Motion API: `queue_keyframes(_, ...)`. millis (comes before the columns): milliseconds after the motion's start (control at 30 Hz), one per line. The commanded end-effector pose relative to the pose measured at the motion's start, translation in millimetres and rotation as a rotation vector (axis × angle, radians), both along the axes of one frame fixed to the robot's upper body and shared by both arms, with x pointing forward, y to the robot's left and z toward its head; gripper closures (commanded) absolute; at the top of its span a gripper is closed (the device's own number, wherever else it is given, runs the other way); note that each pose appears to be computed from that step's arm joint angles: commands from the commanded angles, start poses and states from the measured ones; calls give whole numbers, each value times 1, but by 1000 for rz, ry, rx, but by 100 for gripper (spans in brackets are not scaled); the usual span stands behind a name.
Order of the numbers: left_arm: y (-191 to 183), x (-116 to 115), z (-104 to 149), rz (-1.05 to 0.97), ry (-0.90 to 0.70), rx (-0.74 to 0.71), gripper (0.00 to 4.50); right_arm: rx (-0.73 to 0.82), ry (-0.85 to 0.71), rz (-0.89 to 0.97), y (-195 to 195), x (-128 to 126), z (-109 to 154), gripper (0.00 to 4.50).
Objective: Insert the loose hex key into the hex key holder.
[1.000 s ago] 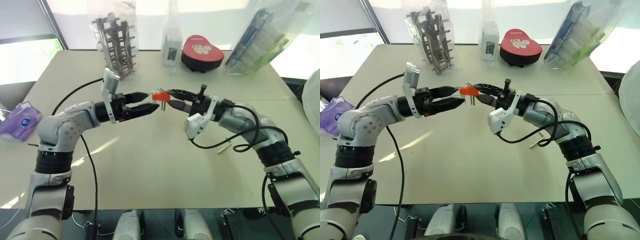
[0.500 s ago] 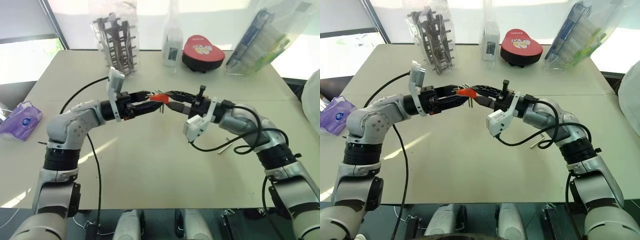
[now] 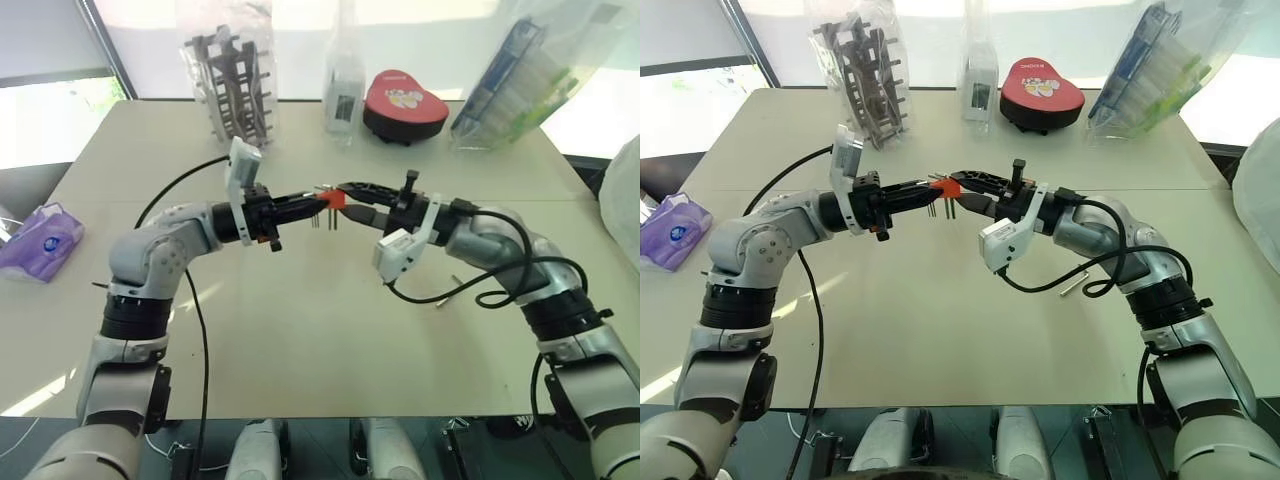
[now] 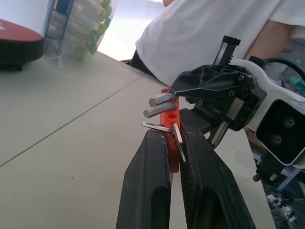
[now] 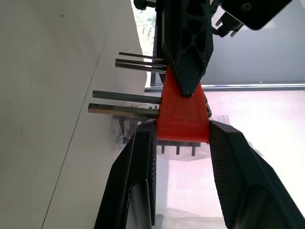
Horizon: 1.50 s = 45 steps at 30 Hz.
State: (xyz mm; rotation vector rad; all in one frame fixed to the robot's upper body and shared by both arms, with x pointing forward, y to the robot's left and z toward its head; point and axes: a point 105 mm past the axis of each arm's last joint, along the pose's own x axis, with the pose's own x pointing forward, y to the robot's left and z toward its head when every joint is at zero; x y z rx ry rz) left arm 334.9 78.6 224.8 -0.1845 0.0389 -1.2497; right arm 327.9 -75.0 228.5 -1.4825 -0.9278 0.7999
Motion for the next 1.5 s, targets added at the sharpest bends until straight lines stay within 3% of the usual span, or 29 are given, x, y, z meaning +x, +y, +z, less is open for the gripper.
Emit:
queue_keyframes(33,0,0,15,1,-61,-19,450,31,-47,41,3,-11,16,164)
queue_keyframes(133,2,0,16,12,-79,-14,450,33,-28,21,0,-8,15,12)
queue_keyframes(200,3,0,17,29,-110,5,450,38,37,-28,-7,-1,11,5)
queue_keyframes(300,7,-3,17,59,-198,68,450,110,308,-200,-34,19,-6,5)
queue_keyframes(433,10,-9,18,92,-277,100,450,482,812,-489,-82,39,-17,5)
queue_keyframes(533,13,-12,19,127,-300,104,450,581,1189,-641,-106,21,-31,5)
queue_keyframes(600,14,-12,18,146,-302,105,450,630,1307,-701,-115,8,-32,5)
queue_keyframes(833,16,-8,15,181,-283,85,450,797,1415,-981,-147,-15,-37,5)
queue_keyframes(1067,-1,-6,11,149,-268,68,450,764,1388,-1268,-172,-35,-61,5)
queue_keyframes(1167,-7,-5,13,136,-266,63,450,853,1423,-1331,-182,-34,-78,5)
queue_keyframes(1300,-6,-3,10,115,-257,65,450,862,1503,-1359,-174,-38,-100,5)
queue_keyframes(1400,-12,-4,10,92,-255,63,450,873,1575,-1366,-169,-40,-104,5)
queue_keyframes(1500,-13,-2,11,83,-260,66,450,982,1609,-1379,-159,-29,-106,5)
